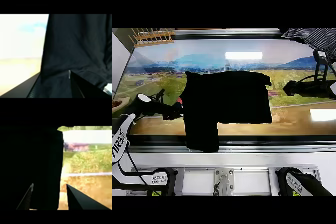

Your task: Fold the clothes and pants, and hang the long-sleeved shirts on hangers.

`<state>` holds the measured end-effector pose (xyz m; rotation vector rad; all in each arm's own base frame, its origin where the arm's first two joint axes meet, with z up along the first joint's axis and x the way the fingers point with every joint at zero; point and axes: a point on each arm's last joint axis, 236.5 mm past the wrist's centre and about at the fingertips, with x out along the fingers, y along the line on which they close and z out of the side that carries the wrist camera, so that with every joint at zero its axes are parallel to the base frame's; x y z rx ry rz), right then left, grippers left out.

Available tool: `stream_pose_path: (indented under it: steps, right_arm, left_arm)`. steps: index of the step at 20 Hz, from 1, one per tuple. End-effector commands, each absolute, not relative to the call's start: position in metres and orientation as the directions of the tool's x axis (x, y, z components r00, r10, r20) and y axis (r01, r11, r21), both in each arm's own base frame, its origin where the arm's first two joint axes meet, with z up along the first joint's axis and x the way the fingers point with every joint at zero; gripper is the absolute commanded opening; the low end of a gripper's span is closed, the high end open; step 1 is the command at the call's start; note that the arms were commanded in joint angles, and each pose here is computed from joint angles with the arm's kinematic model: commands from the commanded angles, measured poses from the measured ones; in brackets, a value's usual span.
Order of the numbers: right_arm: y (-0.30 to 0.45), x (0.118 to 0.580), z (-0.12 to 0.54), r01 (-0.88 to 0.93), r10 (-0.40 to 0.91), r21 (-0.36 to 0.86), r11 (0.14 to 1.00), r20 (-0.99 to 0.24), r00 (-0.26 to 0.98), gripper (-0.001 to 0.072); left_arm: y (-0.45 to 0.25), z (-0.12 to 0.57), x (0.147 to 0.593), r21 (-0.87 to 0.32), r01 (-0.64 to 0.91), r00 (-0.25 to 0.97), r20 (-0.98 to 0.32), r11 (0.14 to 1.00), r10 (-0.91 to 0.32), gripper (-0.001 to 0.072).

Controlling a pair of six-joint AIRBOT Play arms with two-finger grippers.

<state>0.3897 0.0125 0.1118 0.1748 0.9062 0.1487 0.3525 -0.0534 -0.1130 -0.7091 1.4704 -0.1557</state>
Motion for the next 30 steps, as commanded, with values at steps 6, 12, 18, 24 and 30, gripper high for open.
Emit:
stream_pose_path:
  steps: [6, 12, 18, 24, 30]
  right_arm:
    - [0.018, 0.373, 0.108, -0.062, 0.215, 0.223, 0.973, -0.777, 0.591, 0.0453]
    - [0.010, 0.353, 0.073, 0.023, 0.206, 0.252, 0.968, -0.838, 0.505, 0.0453]
    - [0.004, 0.279, -0.064, 0.583, 0.246, 0.368, 0.724, -0.928, 0.281, 0.0454]
    - [0.066, 0.305, -0.107, 0.589, 0.357, 0.545, 0.597, -0.838, 0.414, 0.0453]
    - [0.080, 0.333, -0.110, 0.524, 0.297, 0.566, 0.636, -0.807, 0.511, 0.0441]
  left_arm:
    - [-0.077, -0.125, 0.351, -0.528, -0.289, 0.149, -0.849, 0.799, -0.507, 0.0362]
    - [-0.081, -0.115, 0.339, -0.529, -0.254, 0.106, -0.847, 0.810, -0.521, 0.0008]
    - [-0.073, -0.081, 0.337, -0.502, -0.164, 0.156, -0.863, 0.849, -0.480, 0.0009]
    - [-0.072, -0.078, 0.339, -0.501, -0.161, 0.170, -0.863, 0.851, -0.476, 0.0009]
    - [-0.072, -0.078, 0.340, -0.500, -0.161, 0.171, -0.863, 0.851, -0.476, 0.0008]
